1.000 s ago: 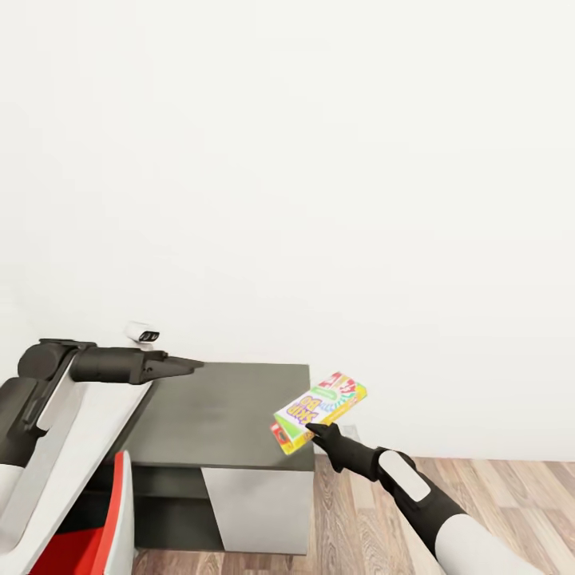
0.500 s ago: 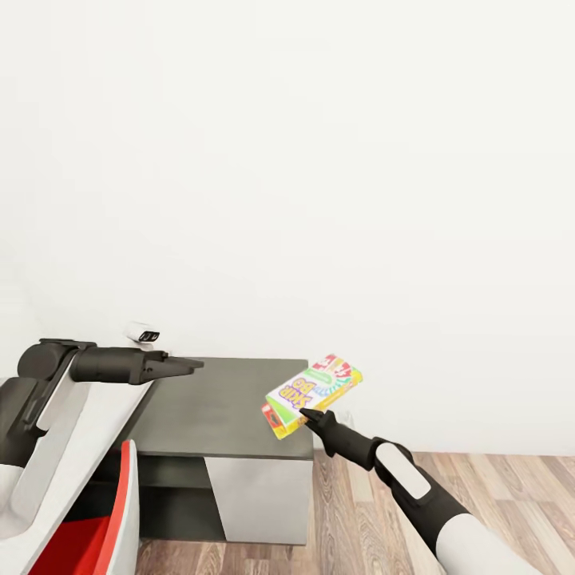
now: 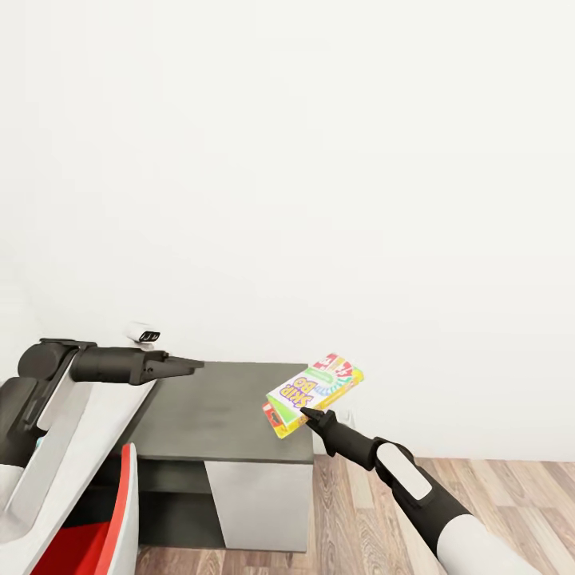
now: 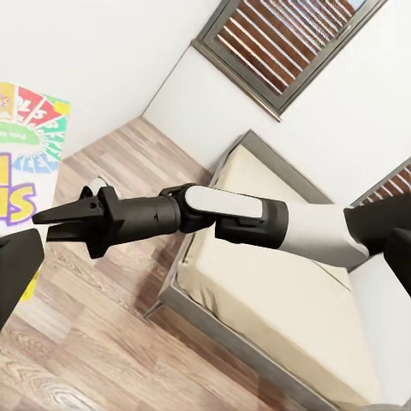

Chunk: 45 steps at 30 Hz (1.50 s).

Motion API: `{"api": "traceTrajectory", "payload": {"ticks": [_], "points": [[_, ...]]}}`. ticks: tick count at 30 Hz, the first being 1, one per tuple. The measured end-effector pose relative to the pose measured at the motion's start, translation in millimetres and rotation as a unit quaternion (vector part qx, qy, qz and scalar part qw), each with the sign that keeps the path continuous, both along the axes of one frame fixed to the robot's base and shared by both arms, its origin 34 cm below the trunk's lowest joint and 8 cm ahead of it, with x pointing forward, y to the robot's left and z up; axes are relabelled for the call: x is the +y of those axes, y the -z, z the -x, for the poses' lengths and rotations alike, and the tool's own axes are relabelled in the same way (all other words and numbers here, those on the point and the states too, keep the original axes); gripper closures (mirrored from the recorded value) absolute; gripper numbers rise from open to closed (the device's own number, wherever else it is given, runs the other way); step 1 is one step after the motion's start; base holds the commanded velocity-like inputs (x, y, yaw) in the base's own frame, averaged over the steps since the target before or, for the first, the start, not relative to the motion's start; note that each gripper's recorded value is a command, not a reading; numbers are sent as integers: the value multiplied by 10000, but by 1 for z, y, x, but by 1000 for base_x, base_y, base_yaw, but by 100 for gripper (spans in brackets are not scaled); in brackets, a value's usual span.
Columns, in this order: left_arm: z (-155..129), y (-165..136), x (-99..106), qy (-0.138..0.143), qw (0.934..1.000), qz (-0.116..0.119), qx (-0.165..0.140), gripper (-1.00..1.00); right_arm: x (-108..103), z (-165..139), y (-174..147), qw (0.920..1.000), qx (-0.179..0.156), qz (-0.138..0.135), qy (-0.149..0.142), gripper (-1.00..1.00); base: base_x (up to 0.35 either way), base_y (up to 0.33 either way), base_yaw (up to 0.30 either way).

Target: Put all the toys in the child's room - the three board games (two on the bed and one on the table), the two jigsaw puzzles on the table, and the tennis ball on the table - inside the toy box on the table in the child's room.

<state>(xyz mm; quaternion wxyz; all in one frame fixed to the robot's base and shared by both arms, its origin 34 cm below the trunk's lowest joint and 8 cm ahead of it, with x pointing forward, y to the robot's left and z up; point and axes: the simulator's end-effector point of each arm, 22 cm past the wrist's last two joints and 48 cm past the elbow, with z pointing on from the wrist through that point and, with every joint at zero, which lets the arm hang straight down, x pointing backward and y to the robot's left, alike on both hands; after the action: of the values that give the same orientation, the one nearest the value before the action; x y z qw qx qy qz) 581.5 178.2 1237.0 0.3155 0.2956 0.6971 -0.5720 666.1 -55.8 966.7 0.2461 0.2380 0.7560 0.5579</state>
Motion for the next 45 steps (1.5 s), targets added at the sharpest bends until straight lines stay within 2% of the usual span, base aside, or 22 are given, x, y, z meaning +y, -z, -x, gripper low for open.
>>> {"api": "traceTrajectory", "payload": {"ticks": [45], "points": [[15, -31, 6, -63, 9994, -4, -328, -100, -2, -1, -33, 9995, -325, 25, 46, 100, -23, 0, 53]]}}
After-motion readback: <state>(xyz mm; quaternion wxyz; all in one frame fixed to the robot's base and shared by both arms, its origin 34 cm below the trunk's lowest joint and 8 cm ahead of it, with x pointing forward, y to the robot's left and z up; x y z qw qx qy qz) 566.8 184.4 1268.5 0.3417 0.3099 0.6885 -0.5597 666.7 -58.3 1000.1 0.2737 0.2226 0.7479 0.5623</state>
